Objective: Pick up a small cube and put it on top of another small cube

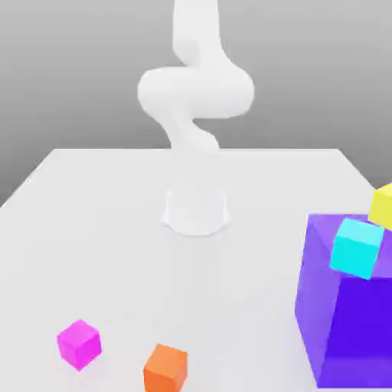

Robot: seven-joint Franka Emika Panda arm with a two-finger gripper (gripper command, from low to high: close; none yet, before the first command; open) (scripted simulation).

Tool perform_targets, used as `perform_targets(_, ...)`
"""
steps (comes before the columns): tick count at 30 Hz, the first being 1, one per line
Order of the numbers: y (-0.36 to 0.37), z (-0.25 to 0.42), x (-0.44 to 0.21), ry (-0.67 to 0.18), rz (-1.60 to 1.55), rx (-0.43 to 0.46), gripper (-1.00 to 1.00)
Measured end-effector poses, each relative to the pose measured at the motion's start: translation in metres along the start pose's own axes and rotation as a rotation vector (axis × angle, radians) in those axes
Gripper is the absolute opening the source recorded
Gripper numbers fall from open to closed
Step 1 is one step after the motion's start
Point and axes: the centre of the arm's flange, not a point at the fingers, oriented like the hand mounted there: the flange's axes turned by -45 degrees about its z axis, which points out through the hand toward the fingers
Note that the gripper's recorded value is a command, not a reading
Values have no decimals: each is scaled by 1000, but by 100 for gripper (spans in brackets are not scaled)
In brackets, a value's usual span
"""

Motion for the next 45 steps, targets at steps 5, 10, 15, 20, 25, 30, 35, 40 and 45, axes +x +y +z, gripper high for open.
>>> perform_targets(5,37,102,-15,-144,110,-9,0)
perform_targets(10,75,193,-50,-280,221,-37,0)
perform_targets(15,114,272,-105,-413,332,-85,0)
perform_targets(20,159,333,-177,-540,451,-160,0)
perform_targets(25,189,378,-259,-666,540,-244,0)
perform_targets(30,198,422,-307,-689,555,-264,0)
perform_targets(35,198,430,-314,-689,556,-264,-100)
perform_targets(40,198,417,-303,-689,556,-265,-100)
perform_targets(45,161,389,-248,-705,417,-188,-100)
